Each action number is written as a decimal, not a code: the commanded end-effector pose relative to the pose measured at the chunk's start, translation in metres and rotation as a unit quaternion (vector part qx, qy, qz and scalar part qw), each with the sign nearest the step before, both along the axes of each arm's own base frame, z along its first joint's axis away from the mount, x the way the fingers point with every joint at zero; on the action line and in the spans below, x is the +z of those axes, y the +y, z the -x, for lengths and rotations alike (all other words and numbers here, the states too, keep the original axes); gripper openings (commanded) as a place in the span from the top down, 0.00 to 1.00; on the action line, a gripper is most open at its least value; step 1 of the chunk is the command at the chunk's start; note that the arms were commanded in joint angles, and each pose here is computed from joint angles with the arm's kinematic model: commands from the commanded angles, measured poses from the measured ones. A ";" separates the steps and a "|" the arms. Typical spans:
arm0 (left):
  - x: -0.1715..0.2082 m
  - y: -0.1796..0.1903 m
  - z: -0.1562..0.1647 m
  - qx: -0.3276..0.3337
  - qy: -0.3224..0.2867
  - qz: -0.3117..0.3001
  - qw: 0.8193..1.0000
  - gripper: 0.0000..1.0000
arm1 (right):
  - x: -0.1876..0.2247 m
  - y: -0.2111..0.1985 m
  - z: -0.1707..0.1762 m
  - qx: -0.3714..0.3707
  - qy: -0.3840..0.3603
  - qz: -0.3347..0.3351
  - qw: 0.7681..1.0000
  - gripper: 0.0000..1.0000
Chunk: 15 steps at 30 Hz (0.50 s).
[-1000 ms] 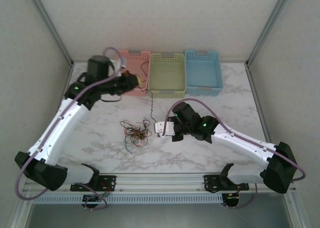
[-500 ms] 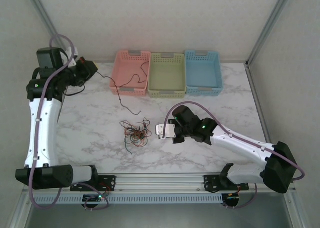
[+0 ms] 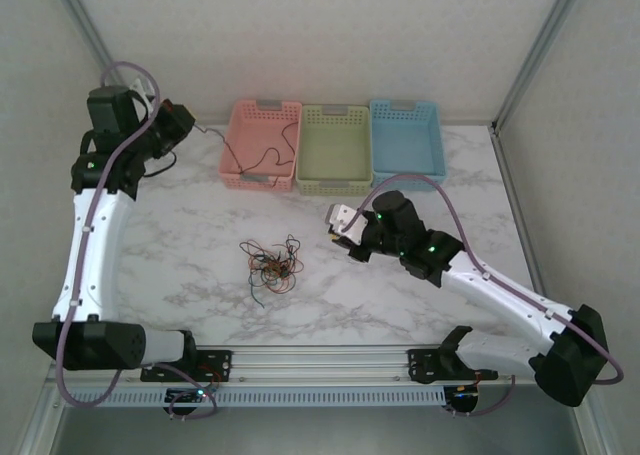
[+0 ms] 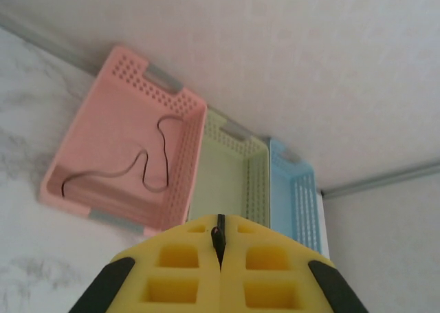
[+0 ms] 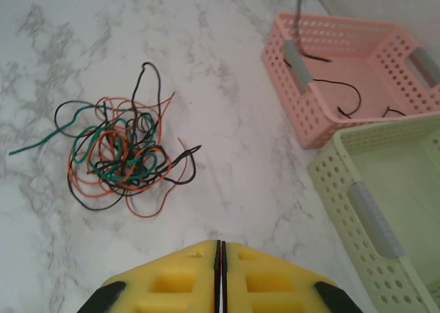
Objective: Untangle the cables
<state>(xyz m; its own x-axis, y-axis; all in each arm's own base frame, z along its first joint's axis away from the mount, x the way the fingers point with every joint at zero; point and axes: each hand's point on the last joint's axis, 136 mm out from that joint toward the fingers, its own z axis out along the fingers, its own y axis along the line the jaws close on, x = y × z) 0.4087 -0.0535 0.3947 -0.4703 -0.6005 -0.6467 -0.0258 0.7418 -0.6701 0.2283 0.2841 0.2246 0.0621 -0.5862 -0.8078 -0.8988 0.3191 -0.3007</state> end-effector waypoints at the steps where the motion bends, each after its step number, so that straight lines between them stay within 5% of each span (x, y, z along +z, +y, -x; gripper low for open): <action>1: -0.004 0.003 -0.050 0.042 -0.035 -0.009 0.998 1.00 | 0.012 -0.007 0.002 -0.034 0.032 -0.057 0.997 0.83; 5: -0.002 -0.011 -0.091 0.038 -0.088 -0.036 0.995 1.00 | 0.017 -0.019 0.008 -0.051 0.043 -0.092 0.994 0.83; 15: -0.045 -0.033 -0.169 0.021 -0.079 -0.078 0.994 1.00 | 0.030 -0.039 0.020 -0.068 0.031 -0.106 0.992 0.83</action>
